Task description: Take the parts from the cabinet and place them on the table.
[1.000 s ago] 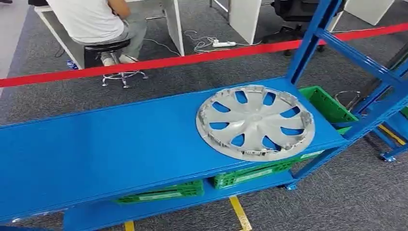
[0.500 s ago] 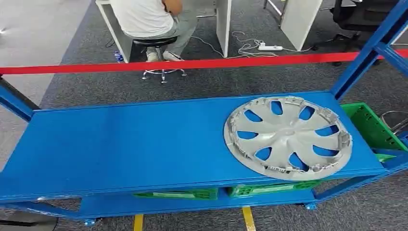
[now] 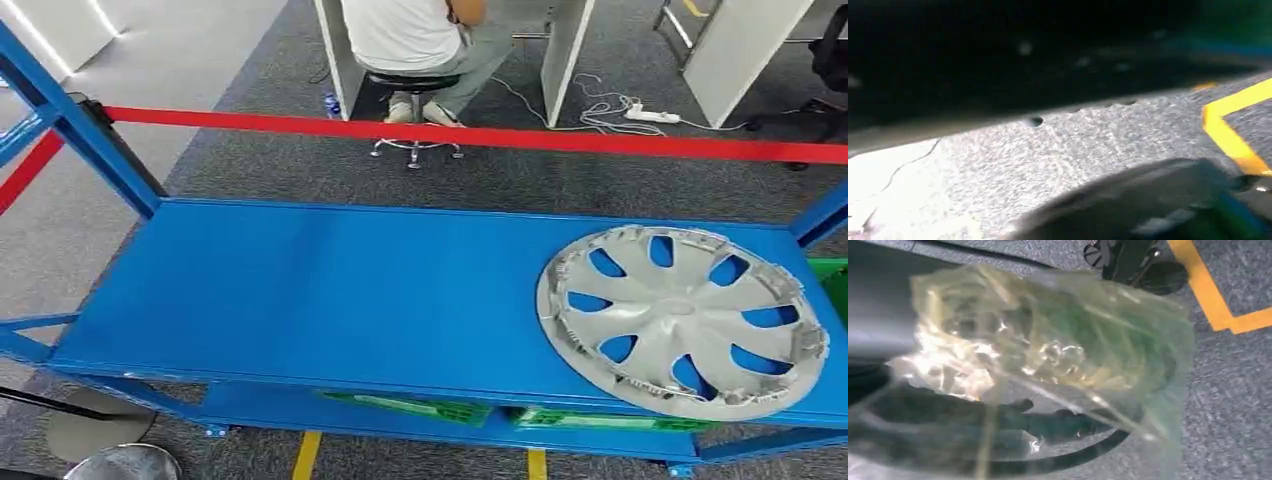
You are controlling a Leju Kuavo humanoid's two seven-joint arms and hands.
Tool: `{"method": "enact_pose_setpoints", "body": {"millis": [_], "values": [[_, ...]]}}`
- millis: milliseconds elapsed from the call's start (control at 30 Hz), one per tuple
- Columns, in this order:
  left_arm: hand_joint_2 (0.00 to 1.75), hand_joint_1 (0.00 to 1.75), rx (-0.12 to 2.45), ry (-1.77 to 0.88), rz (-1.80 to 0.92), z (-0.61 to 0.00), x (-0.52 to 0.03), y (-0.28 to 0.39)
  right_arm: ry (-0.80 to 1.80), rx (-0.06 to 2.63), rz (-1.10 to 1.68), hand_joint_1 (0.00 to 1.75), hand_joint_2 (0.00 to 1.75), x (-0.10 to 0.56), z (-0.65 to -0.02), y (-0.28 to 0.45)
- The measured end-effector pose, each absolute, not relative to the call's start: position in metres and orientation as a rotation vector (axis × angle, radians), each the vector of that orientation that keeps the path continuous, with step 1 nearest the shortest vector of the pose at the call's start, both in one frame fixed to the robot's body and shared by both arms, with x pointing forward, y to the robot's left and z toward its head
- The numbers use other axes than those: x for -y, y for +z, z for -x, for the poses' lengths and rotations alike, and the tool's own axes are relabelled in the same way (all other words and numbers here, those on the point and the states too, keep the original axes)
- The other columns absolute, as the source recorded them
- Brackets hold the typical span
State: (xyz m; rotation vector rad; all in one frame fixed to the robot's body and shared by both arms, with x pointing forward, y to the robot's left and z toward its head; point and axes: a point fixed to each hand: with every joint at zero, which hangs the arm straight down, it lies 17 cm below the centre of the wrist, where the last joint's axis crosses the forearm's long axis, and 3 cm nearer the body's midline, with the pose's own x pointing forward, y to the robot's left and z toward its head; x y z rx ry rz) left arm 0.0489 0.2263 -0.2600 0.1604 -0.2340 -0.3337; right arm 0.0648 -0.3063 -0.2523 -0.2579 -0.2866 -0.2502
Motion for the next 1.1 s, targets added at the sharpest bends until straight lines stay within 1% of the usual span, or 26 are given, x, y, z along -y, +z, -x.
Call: {"method": "enact_pose_setpoints", "body": {"millis": [500,933,1100], "values": [[0.0,0.0,0.23,-0.32,-0.163,-0.0476,-0.2279,-0.2602,-0.256,0.282,0.258,0.0,0.0,0.3056,-0.0599,-0.2536],[0.0,0.0,0.227,-0.301,-0.177,-0.0483,-0.2316,-0.2588,-0.333,0.254,0.256,0.0,0.0,0.3089,-0.0565,-0.255],[0.0,0.0,0.229,-0.297,-0.174,-0.0492,-0.2313,-0.2576,-0.333,0.281,0.257,0.0,0.0,0.3099,-0.0601,-0.2537]]}}
